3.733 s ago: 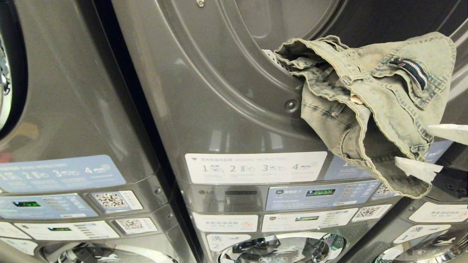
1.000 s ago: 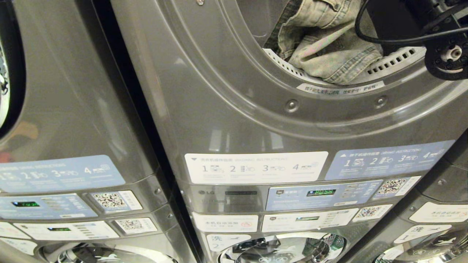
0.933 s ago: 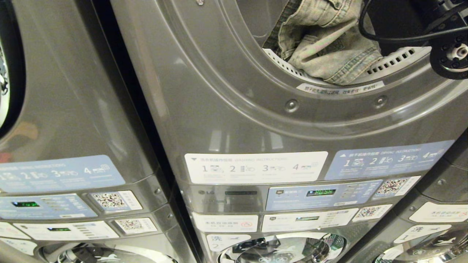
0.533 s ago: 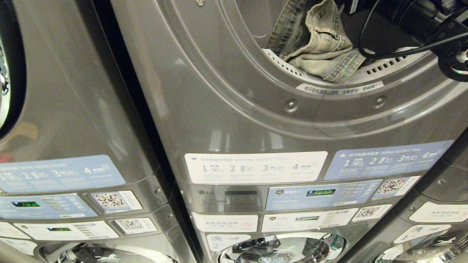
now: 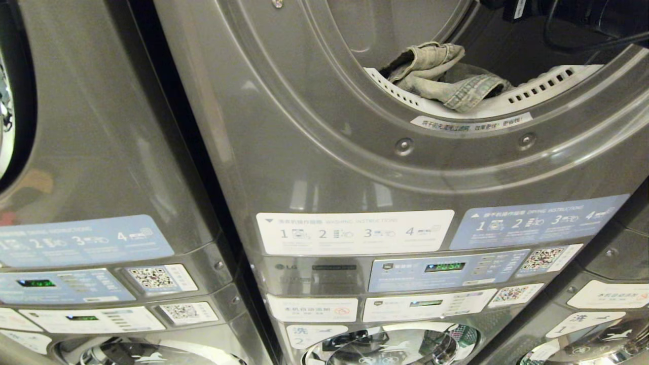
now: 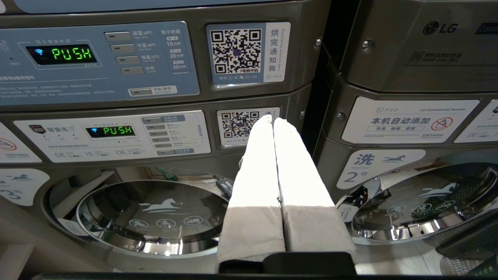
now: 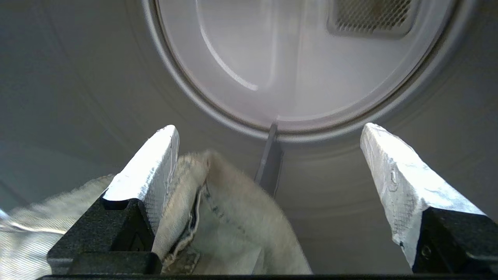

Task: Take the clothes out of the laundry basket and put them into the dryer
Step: Put the clothes in the dryer

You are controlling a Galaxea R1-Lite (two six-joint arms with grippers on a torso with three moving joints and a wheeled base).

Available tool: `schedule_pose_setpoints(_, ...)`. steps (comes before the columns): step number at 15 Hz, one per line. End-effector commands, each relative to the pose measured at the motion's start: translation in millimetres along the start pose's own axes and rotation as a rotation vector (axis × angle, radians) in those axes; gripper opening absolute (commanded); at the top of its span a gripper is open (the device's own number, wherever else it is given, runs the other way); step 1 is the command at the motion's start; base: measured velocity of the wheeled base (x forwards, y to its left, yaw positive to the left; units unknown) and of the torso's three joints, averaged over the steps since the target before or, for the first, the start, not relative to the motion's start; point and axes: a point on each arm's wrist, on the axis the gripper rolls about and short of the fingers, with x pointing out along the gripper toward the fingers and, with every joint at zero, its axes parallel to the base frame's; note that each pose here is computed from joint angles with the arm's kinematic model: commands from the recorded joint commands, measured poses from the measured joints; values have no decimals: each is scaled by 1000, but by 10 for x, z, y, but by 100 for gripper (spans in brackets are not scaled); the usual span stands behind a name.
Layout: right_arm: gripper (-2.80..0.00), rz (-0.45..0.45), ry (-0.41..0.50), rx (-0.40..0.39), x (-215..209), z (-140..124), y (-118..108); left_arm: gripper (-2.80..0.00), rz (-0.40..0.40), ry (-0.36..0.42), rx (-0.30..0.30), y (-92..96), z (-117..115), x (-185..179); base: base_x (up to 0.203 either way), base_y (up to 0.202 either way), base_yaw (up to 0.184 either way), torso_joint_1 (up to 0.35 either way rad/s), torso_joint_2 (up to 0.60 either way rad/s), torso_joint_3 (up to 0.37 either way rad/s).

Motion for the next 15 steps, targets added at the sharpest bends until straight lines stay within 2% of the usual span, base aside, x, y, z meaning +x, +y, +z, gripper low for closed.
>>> schedule_pose_setpoints(1, 0, -10, -37, -3, -110, 158, -37, -280, 1, -2, -3, 0, 1, 0, 0, 0, 0, 0, 0, 0)
schedule_pose_setpoints(4, 0, -23, -99, -9, -356, 442, -100, -280, 1, -2, -3, 0, 1, 0, 0, 0, 0, 0, 0, 0)
schedule_pose_setpoints(6, 0, 3, -86, 0, -530, 508, -52, -280, 1, -1, -3, 0, 1, 0, 0, 0, 0, 0, 0, 0)
schedule_pose_setpoints(12, 0, 90, 171, 25, -1239, -21, 146, -280, 1, -2, -3, 0, 1, 0, 0, 0, 0, 0, 0, 0)
schedule_pose_setpoints(13, -280, 99, 217, 45, -1380, -141, 180, -280, 1, -2, -3, 0, 1, 0, 0, 0, 0, 0, 0, 0)
schedule_pose_setpoints(15, -280, 104, 321, 72, -1666, -417, 246, -280, 0, 0, -3, 0, -2, 1, 0, 0, 0, 0, 0, 0)
